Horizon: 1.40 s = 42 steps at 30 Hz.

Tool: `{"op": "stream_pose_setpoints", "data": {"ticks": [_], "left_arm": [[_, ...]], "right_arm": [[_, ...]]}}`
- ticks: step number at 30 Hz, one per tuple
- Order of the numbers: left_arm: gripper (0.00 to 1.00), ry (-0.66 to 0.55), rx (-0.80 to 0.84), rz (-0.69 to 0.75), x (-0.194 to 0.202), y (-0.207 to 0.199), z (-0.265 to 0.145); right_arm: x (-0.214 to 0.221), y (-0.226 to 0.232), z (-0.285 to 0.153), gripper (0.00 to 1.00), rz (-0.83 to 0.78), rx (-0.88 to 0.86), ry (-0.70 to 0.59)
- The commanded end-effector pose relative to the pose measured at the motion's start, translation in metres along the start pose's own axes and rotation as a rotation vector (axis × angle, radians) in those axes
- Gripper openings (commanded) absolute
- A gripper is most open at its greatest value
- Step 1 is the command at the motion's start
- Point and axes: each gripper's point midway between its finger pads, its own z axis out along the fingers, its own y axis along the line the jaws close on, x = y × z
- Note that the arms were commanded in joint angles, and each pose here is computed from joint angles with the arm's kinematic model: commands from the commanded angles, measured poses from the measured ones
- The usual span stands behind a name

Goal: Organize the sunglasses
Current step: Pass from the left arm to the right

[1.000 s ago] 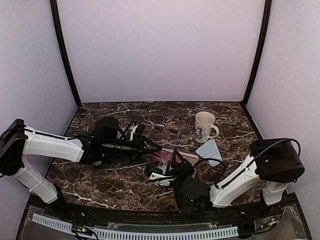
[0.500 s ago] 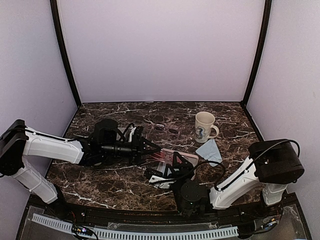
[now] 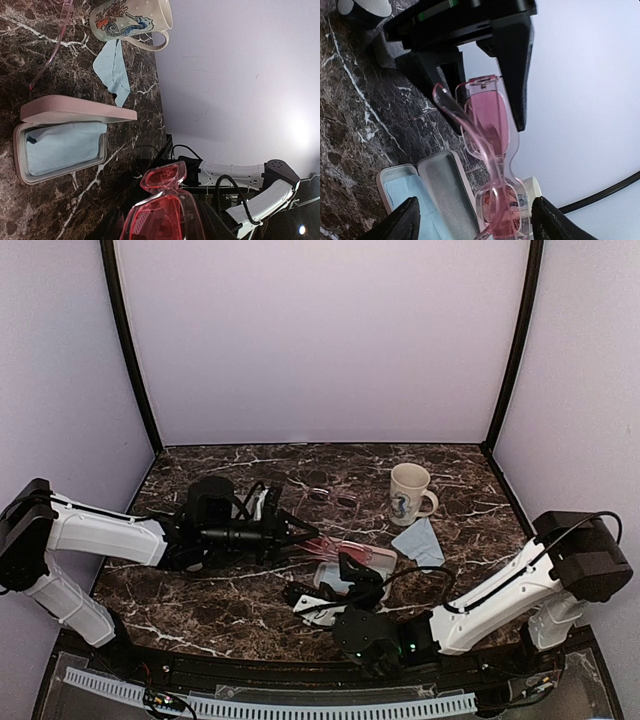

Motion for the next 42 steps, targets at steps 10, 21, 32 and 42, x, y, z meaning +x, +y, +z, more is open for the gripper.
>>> {"op": "stream_pose_setpoints", "data": {"ticks": [10, 21, 32, 42], "left_arm": [[0.26, -0.018, -0.02, 0.155, -0.008, -0.002, -0.001], [0.25, 0.011, -0.007, 0.209, 0.001, -0.006, -0.008], [0.23, 0.043, 0.03, 0.235, 0.006, -0.017, -0.009], [0.22, 0.078, 0.041, 0.264, 0.016, -0.022, -0.008]], "right_arm": [[-0.034, -0.038, -0.018, 0.8, 0.426, -0.31, -0.075], [-0.014, -0.053, -0.009, 1.0, 0.74, -0.785, -0.069], [0.003, -0.028, 0.005, 1.0, 0.744, -0.959, 0.008], [0.002, -0.013, 0.021, 0.91, 0.669, -0.996, 0.049]]}}
